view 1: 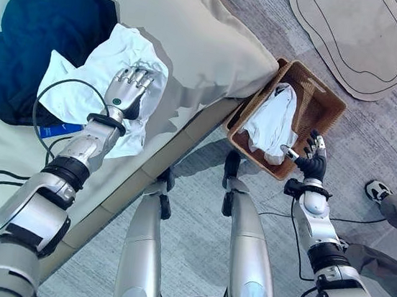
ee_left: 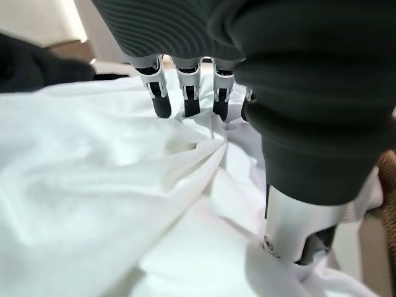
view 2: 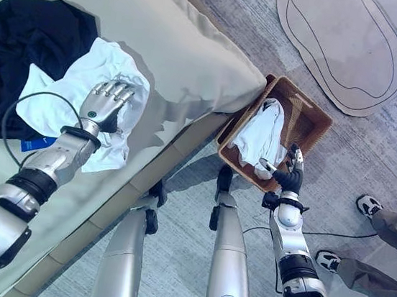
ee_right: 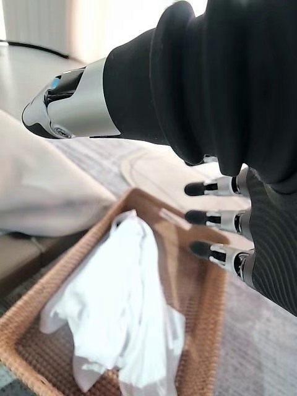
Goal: Pick up clothes into the bucket
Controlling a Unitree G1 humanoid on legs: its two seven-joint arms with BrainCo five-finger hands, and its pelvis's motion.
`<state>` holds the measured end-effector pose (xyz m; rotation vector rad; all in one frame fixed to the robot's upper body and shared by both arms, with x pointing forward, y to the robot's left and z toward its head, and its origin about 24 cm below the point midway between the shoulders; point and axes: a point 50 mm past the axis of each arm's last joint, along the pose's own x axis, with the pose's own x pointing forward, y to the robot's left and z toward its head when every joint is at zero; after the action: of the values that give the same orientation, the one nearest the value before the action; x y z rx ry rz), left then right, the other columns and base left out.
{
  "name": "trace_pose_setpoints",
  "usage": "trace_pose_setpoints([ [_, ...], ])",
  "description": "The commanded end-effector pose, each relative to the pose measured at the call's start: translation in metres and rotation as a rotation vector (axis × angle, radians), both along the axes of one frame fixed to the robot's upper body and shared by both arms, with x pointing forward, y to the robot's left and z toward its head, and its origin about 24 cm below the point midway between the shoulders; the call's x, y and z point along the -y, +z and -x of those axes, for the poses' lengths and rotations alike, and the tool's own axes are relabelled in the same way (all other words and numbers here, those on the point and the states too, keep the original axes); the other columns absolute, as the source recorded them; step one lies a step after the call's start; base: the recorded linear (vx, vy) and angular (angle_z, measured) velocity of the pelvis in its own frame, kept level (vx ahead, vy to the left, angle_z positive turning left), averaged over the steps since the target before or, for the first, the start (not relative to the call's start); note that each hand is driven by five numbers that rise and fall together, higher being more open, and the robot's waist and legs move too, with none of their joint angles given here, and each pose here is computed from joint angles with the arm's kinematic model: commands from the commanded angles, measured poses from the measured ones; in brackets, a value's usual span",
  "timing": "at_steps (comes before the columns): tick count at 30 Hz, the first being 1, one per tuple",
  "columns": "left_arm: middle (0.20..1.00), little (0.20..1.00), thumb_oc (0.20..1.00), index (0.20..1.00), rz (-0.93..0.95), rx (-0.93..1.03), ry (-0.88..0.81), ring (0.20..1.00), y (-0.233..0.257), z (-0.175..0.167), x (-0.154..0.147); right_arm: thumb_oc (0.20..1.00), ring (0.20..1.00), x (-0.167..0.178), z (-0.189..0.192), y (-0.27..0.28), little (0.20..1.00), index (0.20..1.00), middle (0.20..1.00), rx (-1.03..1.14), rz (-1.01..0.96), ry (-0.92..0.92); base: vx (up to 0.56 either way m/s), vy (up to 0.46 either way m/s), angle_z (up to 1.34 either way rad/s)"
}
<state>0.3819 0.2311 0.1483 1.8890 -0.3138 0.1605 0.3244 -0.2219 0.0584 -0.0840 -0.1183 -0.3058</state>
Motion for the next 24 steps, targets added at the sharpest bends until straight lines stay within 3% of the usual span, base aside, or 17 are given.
trace_pose_setpoints([
  [1,1.000,1.000,1.000,1.000,-0.111,0.004,0.113,1.000,0.004,0.002,-0.028,1.000,1.000,0.009,0.008,0.004,1.000,1.000,1.000,0.032,0.027,0.006,-0.01,0.026,-0.04],
  [7,1.000,1.000,1.000,1.000,-0.181,-0.069,0.155,1.000,0.001,0.001,-0.037,1.000,1.000,0.009,0.006,0.004,1.000,1.000,1.000,0.022,0.028,0.007,-0.01,0.040,-0.08],
  [8,0.815,0.815,0.815,0.815,-0.189,-0.087,0.174,0.815,0.000,0.001,-0.040,1.000,1.000,0.008,0.005,0.003,1.000,1.000,1.000,0.017,0.029,0.015,0.00,0.025,-0.03],
  [9,0.555,0.555,0.555,0.555,-0.189,-0.087,0.174,0.555,0.000,0.001,-0.040,1.000,1.000,0.008,0.005,0.003,1.000,1.000,1.000,0.017,0.029,0.015,0.00,0.031,-0.07],
  [10,0.206,0.206,0.206,0.206,-0.187,-0.103,0.180,0.206,-0.003,0.001,-0.041,1.000,1.000,0.007,0.005,0.003,1.000,1.000,1.000,0.016,0.029,0.019,0.00,0.027,-0.05],
  [22,0.200,0.200,0.200,0.200,-0.124,-0.157,0.143,0.200,-0.026,0.005,-0.034,1.000,1.000,0.004,0.006,-0.004,1.000,1.000,1.000,-0.013,0.024,0.032,0.00,0.000,0.00],
  [24,0.200,0.200,0.200,0.200,-0.136,-0.153,0.040,0.200,-0.032,0.008,-0.016,1.000,1.000,0.003,0.007,-0.008,1.000,1.000,1.000,-0.026,0.017,0.036,0.05,-0.046,0.01],
])
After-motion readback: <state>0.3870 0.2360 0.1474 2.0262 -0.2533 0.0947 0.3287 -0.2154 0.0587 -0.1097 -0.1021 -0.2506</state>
